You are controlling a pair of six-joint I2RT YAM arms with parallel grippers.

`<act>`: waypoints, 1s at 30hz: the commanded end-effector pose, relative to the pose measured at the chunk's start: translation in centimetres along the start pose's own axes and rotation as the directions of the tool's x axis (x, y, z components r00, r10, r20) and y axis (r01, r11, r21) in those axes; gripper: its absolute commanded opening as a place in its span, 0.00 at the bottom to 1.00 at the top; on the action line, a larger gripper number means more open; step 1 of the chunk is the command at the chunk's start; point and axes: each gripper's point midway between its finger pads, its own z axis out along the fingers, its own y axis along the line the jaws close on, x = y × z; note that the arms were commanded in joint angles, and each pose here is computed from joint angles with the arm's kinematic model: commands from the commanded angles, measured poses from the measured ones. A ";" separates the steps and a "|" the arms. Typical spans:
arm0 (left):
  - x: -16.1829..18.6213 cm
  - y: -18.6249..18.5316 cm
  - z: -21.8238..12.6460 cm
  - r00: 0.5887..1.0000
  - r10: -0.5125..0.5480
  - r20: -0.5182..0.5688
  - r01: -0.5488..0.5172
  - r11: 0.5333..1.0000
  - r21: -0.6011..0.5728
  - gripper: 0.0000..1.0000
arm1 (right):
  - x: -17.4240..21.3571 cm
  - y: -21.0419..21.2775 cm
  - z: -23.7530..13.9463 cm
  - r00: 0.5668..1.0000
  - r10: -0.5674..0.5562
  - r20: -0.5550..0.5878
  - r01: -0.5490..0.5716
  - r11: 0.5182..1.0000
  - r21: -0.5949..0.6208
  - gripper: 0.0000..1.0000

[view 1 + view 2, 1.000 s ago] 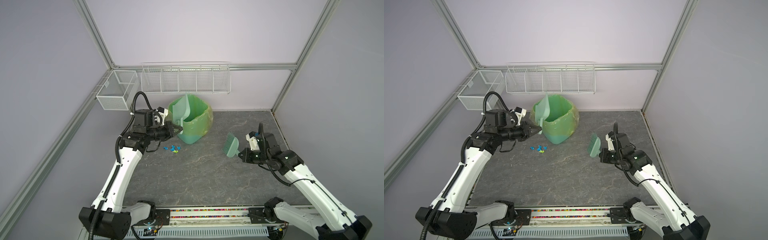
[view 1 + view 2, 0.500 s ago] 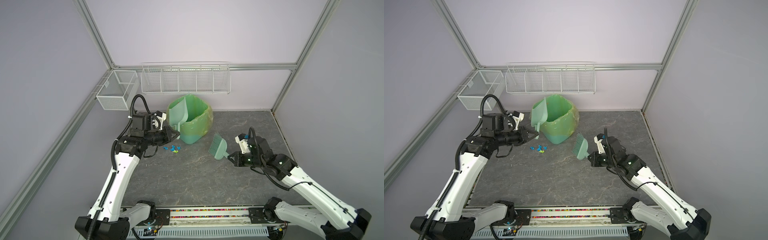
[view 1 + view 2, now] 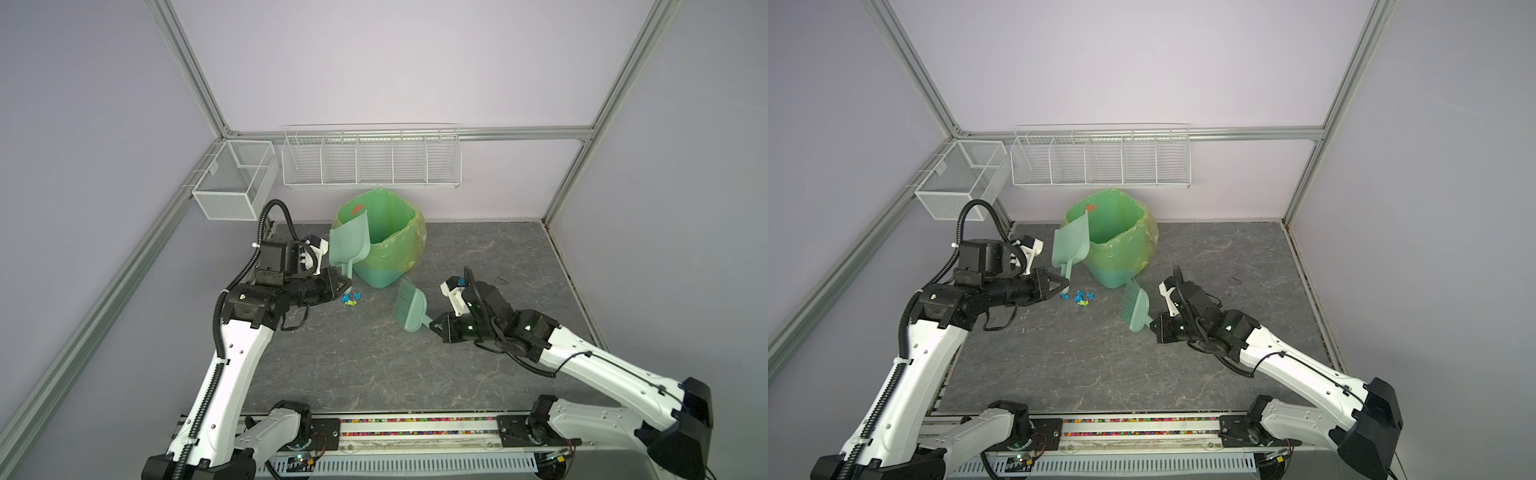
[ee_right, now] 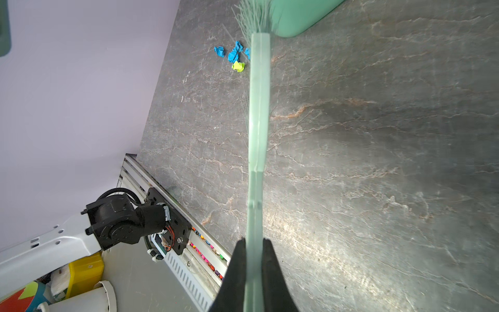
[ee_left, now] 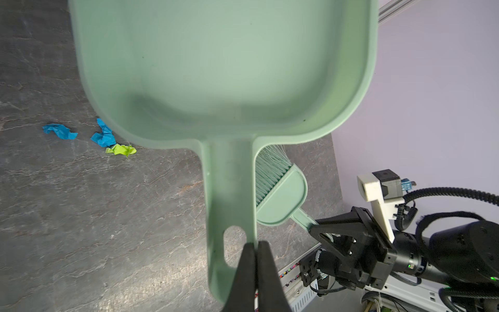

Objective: Sweep away the paper scraps from the table
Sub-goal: 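Reach the brush toward the small blue scrap cluster with the right gripper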

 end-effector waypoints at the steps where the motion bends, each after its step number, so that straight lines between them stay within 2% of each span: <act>1: 1.2 1.1 -0.4 0.999 0.031 -0.019 -0.031 0.998 -0.049 0.00 | -1.5 2.4 0.3 0.999 0.014 0.045 -0.011 0.998 -0.061 0.07; 10: 2.8 2.7 -0.5 0.999 0.030 -0.038 -0.034 0.993 -0.110 0.00 | -0.7 6.4 4.4 0.998 0.049 -0.048 -0.057 0.983 -0.176 0.07; 23: 3.3 4.7 -1.4 0.997 0.064 -0.040 -0.071 0.972 -0.225 0.00 | -1.4 10.4 9.8 0.981 0.100 -0.168 -0.137 0.965 -0.224 0.07; 30: 3.4 6.0 -1.4 0.996 0.071 -0.049 -0.082 0.955 -0.287 0.00 | -2.4 11.6 12.8 0.972 0.129 -0.194 -0.173 0.957 -0.232 0.07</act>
